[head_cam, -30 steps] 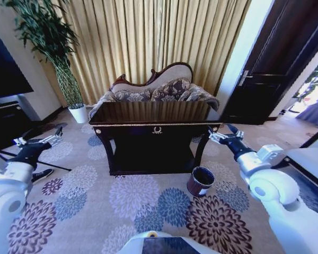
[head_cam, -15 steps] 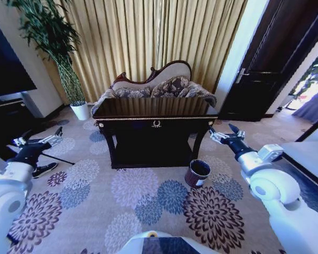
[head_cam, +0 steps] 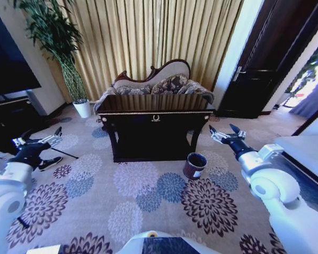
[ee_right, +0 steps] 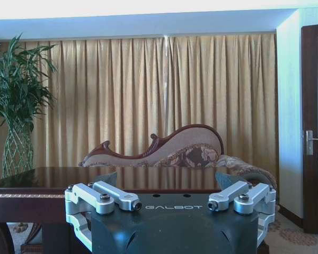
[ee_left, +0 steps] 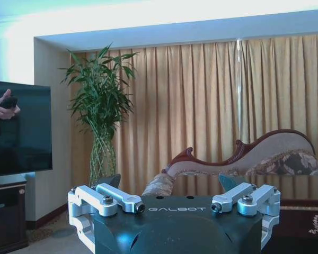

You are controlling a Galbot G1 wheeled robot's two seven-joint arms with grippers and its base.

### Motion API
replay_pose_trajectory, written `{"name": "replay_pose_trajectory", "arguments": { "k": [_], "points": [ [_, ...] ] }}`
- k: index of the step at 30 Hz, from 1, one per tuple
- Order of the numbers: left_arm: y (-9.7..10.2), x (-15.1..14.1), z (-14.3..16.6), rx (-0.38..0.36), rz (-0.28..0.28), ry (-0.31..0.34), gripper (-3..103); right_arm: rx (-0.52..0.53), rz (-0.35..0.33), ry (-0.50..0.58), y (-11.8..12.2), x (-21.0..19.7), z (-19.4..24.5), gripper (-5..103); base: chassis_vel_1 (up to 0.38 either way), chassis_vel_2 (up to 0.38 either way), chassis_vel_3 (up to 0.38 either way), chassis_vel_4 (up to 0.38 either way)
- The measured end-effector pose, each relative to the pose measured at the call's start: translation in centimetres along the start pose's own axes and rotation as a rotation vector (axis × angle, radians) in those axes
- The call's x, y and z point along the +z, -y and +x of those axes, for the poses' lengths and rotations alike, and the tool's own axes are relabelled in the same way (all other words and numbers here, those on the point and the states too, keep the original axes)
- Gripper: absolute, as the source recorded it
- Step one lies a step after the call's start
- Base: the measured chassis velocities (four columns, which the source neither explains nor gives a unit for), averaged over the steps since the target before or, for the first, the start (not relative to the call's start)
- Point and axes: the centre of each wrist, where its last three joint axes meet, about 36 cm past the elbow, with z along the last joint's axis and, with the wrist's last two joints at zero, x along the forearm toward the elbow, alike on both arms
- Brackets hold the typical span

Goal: Move to the front of the table and place the trash on the table into the trash bin.

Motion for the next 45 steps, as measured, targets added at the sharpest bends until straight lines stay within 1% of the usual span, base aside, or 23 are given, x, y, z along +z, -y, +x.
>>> {"name": "replay_pose_trajectory", "arguments": {
  "k": [14, 20, 23, 26, 29, 32, 34, 35, 37, 38, 40, 41, 43, 45],
  "points": [
    [0.1, 0.3, 0.1, -0.002, 0.012, -0.005, 100, 0.0, -0.004, -0.003, 0.2, 0.1, -0.4, 100, 0.188, -0.208, -0.194, 0.204],
    [0.2, 0.5, 0.1, -0.003, 0.021, -0.01, 100, -0.001, -0.011, 0.013, 0.1, 0.6, -0.5, 100, 0.183, -0.134, -0.201, 0.109],
    [0.3, 1.0, 0.3, -0.009, 0.034, -0.019, 100, 0.0, -0.013, 0.017, 0.0, 0.9, -0.5, 100, 0.067, -0.049, -0.063, 0.04],
    [0.4, 1.3, 0.5, -0.013, 0.044, -0.024, 100, 0.002, -0.007, 0.008, 0.0, 1.0, -0.5, 100, 0.0, 0.0, 0.0, 0.0],
    [0.3, 1.7, 0.8, -0.034, 0.048, -0.029, 100, 0.017, 0.015, -0.032, 0.3, 1.0, -0.6, 100, -0.025, -0.004, 0.052, 0.012],
    [0.3, 1.9, 0.9, -0.043, 0.053, -0.031, 100, 0.025, 0.019, -0.043, 0.4, 1.1, -0.6, 100, -0.008, 0.002, 0.018, 0.005],
    [0.0, 2.4, 1.5, -0.06, 0.07, -0.043, 100, 0.06, 0.023, -0.071, 1.0, 1.6, -0.9, 100, 0.0, 0.0, 0.0, 0.0],
    [0.0, 2.4, 1.5, -0.06, 0.07, -0.043, 100, 0.06, 0.023, -0.071, 1.0, 1.6, -0.9, 100, 0.0, 0.0, 0.0, 0.0],
    [-0.2, 2.9, 2.1, -0.043, 0.089, -0.055, 100, 0.08, 0.019, -0.09, 2.0, 2.0, -1.1, 100, 0.0, 0.0, 0.0, 0.0],
    [-0.2, 2.9, 2.1, -0.043, 0.089, -0.055, 100, 0.08, 0.019, -0.09, 2.0, 2.0, -1.1, 100, 0.0, 0.0, 0.0, 0.0],
    [-0.4, 3.3, 2.5, -0.011, 0.103, -0.05, 100, 0.057, 0.009, -0.094, 3.5, 2.7, -1.4, 100, 0.0, 0.0, 0.0, 0.0],
    [-0.4, 3.3, 2.5, -0.011, 0.103, -0.05, 100, 0.057, 0.009, -0.094, 3.5, 2.7, -1.4, 100, 0.0, 0.0, 0.0, 0.0],
    [-0.5, 3.5, 2.5, 0.017, 0.109, -0.037, 100, 0.034, -0.003, -0.069, 5.2, 3.5, -1.5, 100, 0.0, 0.0, 0.0, 0.0],
    [-0.5, 3.6, 2.4, 0.026, 0.108, -0.033, 100, 0.035, -0.017, -0.06, 5.8, 3.7, -1.4, 100, 0.0, 0.0, 0.0, 0.0]
  ]
}}
